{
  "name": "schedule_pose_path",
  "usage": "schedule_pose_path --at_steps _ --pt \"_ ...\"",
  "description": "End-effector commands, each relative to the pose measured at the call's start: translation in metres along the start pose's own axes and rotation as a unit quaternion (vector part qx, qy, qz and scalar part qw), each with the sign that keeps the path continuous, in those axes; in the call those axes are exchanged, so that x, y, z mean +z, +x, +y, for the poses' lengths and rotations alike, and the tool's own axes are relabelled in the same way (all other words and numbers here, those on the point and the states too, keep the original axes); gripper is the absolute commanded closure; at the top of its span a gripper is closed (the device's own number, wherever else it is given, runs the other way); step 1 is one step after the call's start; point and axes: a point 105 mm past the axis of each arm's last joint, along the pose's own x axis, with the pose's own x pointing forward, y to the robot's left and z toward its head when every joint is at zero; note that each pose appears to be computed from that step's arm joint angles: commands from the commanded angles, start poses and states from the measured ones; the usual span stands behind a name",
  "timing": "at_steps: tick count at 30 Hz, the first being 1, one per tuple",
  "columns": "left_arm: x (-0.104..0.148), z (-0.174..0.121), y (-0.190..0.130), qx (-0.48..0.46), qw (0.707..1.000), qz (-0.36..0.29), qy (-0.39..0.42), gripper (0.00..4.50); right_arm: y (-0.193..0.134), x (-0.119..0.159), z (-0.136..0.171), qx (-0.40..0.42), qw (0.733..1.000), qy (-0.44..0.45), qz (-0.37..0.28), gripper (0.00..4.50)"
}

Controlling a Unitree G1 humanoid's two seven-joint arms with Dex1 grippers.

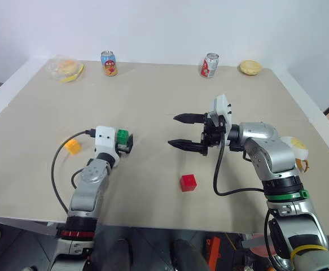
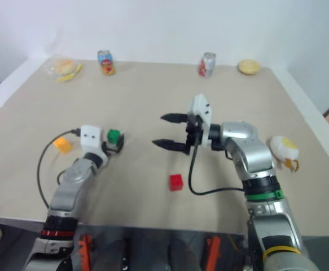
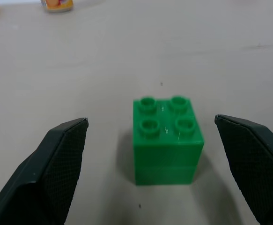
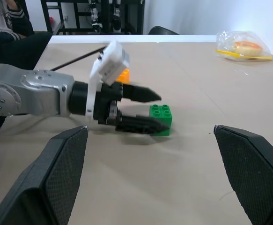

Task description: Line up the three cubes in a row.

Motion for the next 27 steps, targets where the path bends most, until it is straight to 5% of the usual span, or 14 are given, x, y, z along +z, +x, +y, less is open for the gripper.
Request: schedule_pose_path --at_steps 1,3,11,14,19,27 --pt "0.008 0.002 0.007 0.006 1.000 -0.007 0.010 0.00 0.001 0.013 -0.001 -0.003 1.000 -0.025 -0.016 0.04" --pt "0.011 0.001 0.009 0.005 1.000 -0.011 0.009 0.00 0.001 0.013 -0.001 -0.005 1.000 -0.025 -0.016 0.04" --pt "0.010 -0.005 0.011 -0.011 1.000 -0.007 0.015 3.08 -0.001 0.011 0.001 -0.006 1.000 -0.024 -0.011 0.00" --pt "0.009 -0.007 0.011 -0.022 1.000 -0.004 0.019 3.13 -0.003 0.010 0.002 -0.007 1.000 -0.027 -0.008 0.00" --pt "0.028 -0.035 -0.007 -0.175 0.983 -0.047 0.032 3.13 -0.018 0.016 0.009 0.004 1.000 -0.023 -0.005 0.00" --pt "0.017 -0.072 -0.099 -0.532 0.836 -0.034 0.131 3.13 -0.053 0.000 0.048 0.083 0.992 -0.027 0.089 0.00"
